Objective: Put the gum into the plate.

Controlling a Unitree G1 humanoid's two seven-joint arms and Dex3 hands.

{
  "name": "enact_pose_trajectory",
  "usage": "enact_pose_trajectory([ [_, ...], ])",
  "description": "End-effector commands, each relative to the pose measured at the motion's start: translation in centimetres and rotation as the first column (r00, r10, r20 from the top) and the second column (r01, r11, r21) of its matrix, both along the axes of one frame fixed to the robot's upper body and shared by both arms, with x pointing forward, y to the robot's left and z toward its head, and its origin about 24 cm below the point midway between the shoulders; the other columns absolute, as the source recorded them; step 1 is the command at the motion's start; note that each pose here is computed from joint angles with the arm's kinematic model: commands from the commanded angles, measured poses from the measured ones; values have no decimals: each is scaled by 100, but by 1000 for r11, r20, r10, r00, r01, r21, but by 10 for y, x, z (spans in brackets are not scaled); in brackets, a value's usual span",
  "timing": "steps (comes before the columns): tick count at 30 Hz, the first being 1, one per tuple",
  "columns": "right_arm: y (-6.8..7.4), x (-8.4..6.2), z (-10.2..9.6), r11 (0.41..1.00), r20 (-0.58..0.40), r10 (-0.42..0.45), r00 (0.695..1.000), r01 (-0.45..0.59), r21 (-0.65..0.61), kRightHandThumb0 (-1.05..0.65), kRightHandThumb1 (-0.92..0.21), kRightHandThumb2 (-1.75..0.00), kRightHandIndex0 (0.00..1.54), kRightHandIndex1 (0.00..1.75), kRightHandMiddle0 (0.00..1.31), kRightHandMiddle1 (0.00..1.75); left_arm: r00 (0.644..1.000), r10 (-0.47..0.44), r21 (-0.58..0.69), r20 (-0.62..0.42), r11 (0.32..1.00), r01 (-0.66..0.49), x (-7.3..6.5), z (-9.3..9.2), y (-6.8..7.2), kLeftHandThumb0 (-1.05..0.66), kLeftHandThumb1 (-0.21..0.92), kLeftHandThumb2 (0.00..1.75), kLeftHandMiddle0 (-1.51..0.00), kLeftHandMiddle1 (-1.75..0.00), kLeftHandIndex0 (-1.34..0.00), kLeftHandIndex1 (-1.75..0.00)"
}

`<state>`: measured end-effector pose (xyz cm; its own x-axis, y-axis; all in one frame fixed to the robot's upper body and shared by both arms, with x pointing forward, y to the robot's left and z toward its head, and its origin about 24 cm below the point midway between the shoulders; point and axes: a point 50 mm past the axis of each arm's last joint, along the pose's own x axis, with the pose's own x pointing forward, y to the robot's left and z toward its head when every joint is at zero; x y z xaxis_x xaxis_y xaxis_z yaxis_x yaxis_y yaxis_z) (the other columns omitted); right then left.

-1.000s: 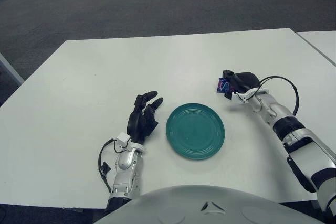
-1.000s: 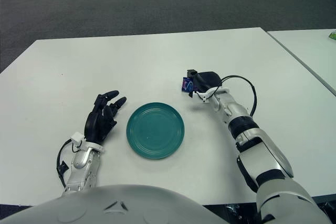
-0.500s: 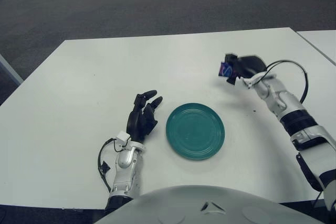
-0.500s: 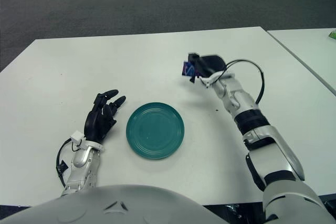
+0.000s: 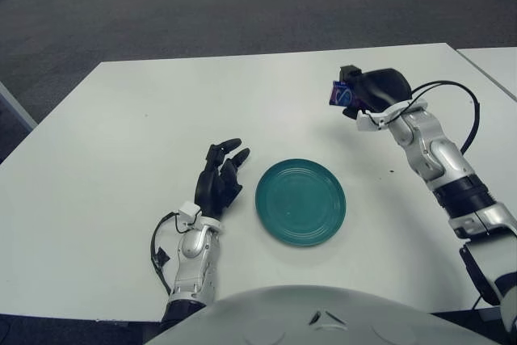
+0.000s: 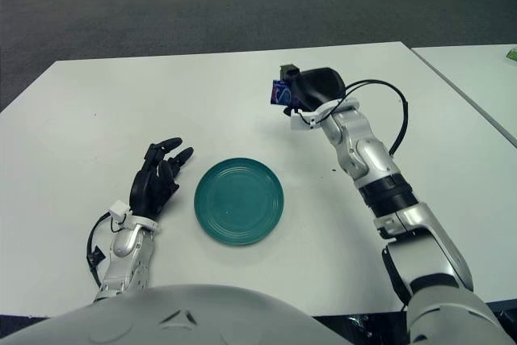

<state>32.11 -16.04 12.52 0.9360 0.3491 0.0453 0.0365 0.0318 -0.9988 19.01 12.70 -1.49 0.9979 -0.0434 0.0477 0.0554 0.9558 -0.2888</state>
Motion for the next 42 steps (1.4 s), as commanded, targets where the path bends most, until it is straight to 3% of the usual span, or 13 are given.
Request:
enact_pose_trajectory([
  [1, 5, -5, 7, 1000, 9, 15, 1000, -15, -15, -45, -42, -119, 108, 175, 53, 175, 987, 24, -28, -161, 999, -29, -21, -27, -3, -88, 92, 89, -39, -58, -15, -111],
  [17, 31, -47, 22, 995, -19, 97, 995, -98, -14, -45, -42, -119, 104, 175, 53, 175, 986, 32, -35, -165, 999, -38, -22, -28, -3, -87, 92, 88, -40, -58, -15, -111],
  [27, 60, -80, 15, 979, -65, 202, 977, -200, 40, -44, -45, -115, 104, 175, 51, 175, 986, 37, -31, -165, 999, -43, -21, -28, -3, -87, 92, 88, -39, -57, -16, -112],
  [35, 70, -92, 12, 966, -126, 257, 958, -255, 28, -44, -44, -116, 107, 175, 51, 175, 987, 50, -31, -153, 998, -55, -21, -26, -4, -88, 92, 89, -38, -56, -17, -114],
  [42, 77, -103, 10, 959, -205, 281, 938, -284, 12, -42, -51, -107, 104, 175, 46, 175, 986, 63, -38, -155, 997, -69, -21, -26, -4, -88, 92, 89, -37, -55, -16, -114],
])
